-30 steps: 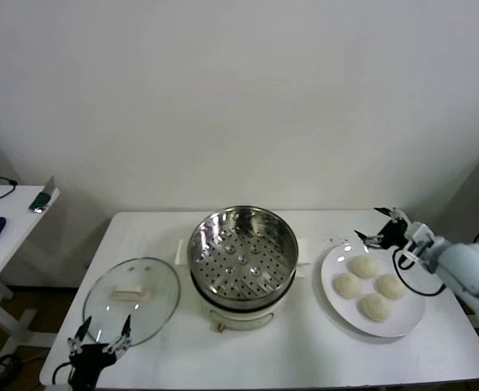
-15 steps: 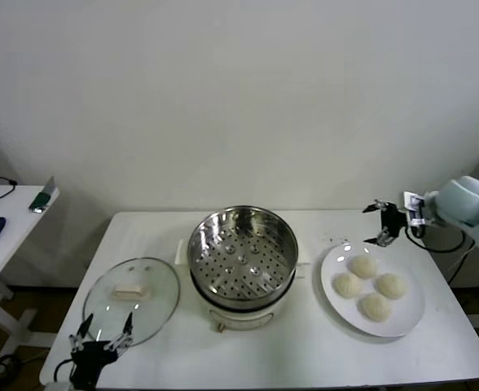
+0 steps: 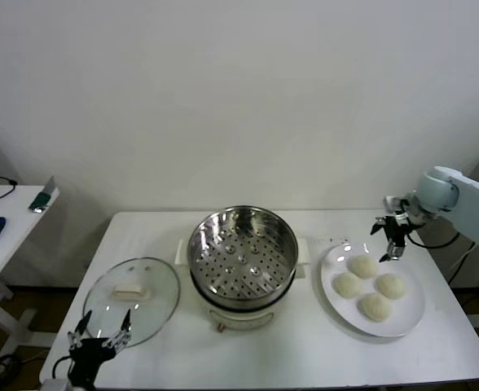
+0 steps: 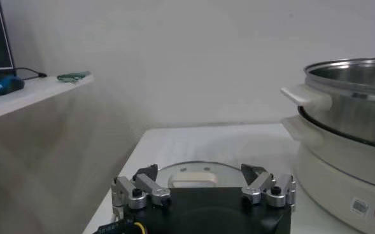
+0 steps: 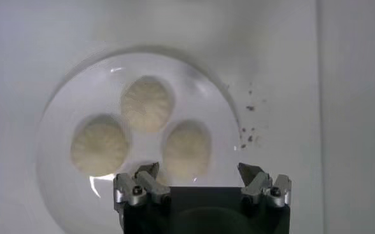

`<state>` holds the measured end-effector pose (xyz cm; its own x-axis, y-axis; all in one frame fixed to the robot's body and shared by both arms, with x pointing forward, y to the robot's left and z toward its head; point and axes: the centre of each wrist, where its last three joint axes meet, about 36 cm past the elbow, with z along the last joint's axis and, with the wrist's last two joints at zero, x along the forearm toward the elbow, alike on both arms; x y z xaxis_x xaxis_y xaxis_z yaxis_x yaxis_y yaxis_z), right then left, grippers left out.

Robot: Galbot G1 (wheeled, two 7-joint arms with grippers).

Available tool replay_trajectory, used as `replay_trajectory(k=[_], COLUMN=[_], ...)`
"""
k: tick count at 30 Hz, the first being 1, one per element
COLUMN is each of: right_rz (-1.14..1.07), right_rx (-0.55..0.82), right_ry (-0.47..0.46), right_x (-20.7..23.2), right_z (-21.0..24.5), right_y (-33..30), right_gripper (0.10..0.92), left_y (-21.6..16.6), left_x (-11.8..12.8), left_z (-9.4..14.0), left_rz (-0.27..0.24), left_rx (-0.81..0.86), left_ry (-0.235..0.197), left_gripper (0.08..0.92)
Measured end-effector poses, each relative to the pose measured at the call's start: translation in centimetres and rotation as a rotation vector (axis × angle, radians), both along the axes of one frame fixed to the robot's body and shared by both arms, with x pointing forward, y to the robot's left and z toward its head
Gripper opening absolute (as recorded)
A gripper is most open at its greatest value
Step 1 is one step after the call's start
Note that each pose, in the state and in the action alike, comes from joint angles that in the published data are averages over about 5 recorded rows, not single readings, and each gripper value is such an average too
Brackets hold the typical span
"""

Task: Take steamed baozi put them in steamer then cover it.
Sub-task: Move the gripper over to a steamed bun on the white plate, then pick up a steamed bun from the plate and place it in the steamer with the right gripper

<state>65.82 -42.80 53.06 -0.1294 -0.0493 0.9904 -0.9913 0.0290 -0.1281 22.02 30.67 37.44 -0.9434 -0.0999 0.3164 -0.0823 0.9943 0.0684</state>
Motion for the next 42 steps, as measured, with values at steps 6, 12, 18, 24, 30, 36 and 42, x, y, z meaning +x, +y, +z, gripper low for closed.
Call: replay_trajectory(k=[6,12,18,24,30,36,42], right_rz=[-0.018,-0.040,-0.065,-0.081,-0.086,-0.084,-0.058], right_rx=[0.005,0.018,0.028,0.040,0.042,0.041,0.046], right_ry=[0.018,0.020,0.022,0.021,0.018,0.019,0.006], right_x=[0.7,1.1,1.2,1.4,1.5,1.4,1.7], right_z=[-2.6,-4.9,-6.7,-7.8,-8.2,-7.9,-6.3], right_y=[0.1,0.2,0.1,0.4,0.5,0.2,0.4], right_gripper=[0.823,0.823,0.823,0.820,0.742,0.698,0.687], left_y=[0.0,-0.1,-0.2,-0.2,-0.1,-0.2,-0.3], left_x=[0.0,-0.1,-0.2,-0.3,-0.2,-0.2,-0.2], left_z=[-0.2,-0.6,-0.8,-0.9,-1.0,-0.9,-1.0], left_rz=[0.005,0.006,0.008,0.008,0.006,0.005,0.002], left_rx=[-0.002,-0.003,-0.003,-0.003,0.000,0.001,0.001], left_ry=[0.006,0.016,0.024,0.026,0.026,0.025,0.025], left_gripper=[0.823,0.823,0.823,0.823,0.823,0.823,0.823])
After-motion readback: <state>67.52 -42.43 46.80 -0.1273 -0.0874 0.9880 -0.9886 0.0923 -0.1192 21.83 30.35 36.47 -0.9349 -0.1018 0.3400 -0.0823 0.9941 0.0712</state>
